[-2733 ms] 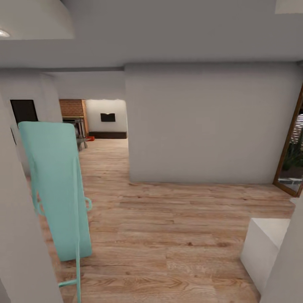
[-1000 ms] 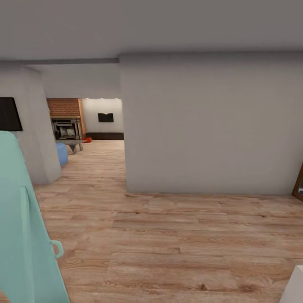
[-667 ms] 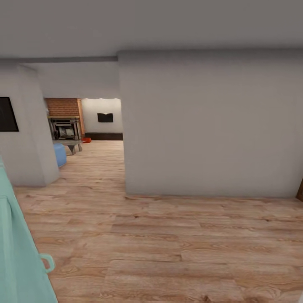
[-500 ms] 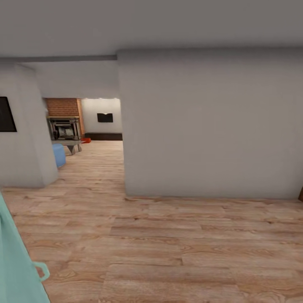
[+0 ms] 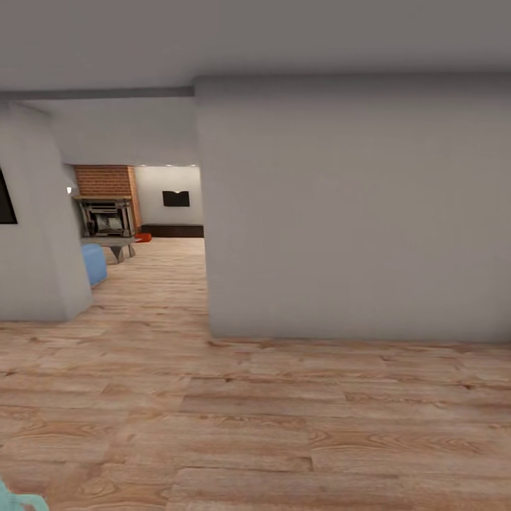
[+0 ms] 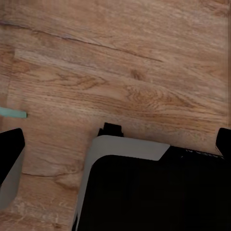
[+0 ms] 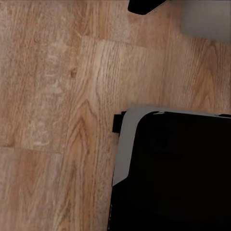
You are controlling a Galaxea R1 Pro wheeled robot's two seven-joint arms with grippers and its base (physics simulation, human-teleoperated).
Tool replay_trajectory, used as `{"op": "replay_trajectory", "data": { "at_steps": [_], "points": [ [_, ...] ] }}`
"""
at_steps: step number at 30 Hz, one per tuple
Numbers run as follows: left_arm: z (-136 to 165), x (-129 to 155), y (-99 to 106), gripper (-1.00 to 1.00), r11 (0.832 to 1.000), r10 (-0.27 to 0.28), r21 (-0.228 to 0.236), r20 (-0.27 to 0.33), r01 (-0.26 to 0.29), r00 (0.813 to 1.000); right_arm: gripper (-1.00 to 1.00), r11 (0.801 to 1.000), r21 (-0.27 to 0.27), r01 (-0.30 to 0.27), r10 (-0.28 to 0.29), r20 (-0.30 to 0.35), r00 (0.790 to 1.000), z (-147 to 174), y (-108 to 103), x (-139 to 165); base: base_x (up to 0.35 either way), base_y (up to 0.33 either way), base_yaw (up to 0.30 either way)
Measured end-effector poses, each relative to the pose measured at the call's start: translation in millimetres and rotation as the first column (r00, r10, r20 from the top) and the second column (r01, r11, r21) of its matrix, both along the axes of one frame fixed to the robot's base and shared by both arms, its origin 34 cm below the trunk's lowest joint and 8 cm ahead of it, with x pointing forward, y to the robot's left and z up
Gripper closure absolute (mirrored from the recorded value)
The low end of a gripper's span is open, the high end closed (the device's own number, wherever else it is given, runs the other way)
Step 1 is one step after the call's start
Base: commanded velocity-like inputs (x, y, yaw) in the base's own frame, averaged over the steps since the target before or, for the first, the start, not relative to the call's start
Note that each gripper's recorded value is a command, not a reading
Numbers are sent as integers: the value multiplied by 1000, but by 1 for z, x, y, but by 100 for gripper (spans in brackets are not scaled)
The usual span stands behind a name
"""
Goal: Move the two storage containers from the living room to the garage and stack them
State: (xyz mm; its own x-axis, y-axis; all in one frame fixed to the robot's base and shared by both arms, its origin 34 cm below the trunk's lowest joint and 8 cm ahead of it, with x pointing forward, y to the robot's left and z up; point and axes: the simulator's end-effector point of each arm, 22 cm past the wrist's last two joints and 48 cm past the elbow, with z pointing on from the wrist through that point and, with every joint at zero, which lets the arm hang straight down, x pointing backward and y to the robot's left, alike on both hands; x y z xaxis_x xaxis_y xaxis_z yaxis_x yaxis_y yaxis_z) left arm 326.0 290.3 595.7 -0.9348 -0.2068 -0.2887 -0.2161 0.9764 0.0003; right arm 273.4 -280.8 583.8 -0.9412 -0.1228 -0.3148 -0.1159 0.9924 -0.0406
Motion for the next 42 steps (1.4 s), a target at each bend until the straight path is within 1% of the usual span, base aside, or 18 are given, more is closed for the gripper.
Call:
{"op": "replay_trajectory", "data": {
  "at_steps": [23,28,42],
  "points": [
    [0,1,0,-100,1000,1,0,3,-1,1000,-100,1000,4,10,-10,1,1000,0,3,0,322,0,1],
    [0,1,0,-100,1000,0,1,3,0,1000,-100,1000,4,15,-15,-4,1000,0,2,-1,322,0,190],
    [0,0,0,-100,1000,0,1,3,0,1000,-100,1000,2,18,-18,-7,1000,-1,1,-1,322,0,268]
  ]
}}
